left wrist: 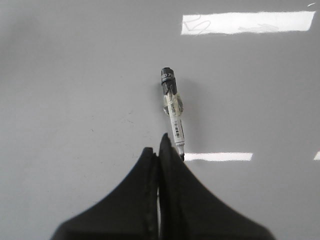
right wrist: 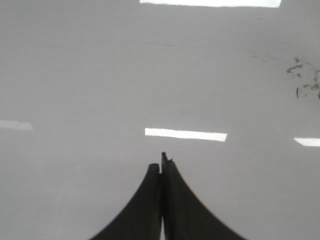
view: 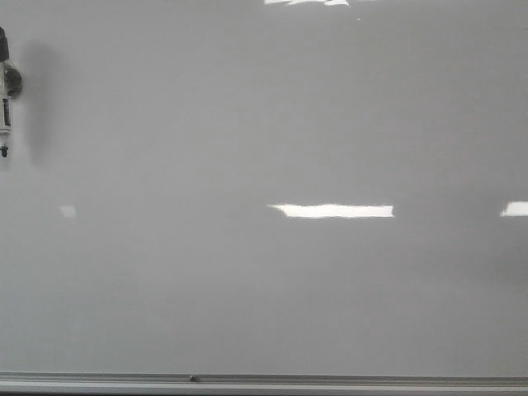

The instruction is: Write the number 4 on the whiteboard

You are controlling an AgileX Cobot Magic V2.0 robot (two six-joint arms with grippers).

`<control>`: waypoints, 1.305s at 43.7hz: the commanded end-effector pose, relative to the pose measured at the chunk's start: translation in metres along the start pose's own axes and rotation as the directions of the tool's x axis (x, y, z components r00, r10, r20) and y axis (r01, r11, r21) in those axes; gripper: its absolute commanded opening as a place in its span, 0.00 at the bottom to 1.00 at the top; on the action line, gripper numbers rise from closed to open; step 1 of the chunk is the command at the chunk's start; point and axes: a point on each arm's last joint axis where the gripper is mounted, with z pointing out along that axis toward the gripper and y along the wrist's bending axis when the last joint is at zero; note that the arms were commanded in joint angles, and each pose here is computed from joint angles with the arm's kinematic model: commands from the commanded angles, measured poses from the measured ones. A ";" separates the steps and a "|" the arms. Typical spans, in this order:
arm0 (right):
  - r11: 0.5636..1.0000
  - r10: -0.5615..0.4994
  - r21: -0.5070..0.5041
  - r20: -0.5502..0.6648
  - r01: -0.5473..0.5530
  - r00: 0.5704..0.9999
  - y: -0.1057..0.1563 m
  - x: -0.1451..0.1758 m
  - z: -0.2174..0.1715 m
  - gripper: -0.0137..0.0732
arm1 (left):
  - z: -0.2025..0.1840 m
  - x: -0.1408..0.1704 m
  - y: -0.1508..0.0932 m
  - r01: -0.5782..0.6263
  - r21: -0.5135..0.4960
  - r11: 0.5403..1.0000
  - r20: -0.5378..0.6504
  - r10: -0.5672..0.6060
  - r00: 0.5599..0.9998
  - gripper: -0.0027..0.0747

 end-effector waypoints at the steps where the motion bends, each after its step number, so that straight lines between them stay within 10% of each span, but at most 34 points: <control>1: 1.000 0.002 0.010 0.109 -0.003 0.994 -0.001 -0.013 -0.002 0.07 | -0.002 -0.007 0.000 0.009 0.001 1.000 0.096 -0.010 0.995 0.01; 45: 1.000 0.001 0.011 0.184 -0.003 0.983 -0.001 -0.021 -0.004 0.07 | -0.002 -0.011 0.000 0.009 0.002 1.000 0.138 -0.010 0.990 0.01; 57: 1.000 0.001 0.009 0.233 -0.003 0.973 -0.001 -0.069 -0.015 0.07 | -0.011 -0.061 -0.002 0.000 0.006 1.000 0.226 -0.001 0.974 0.01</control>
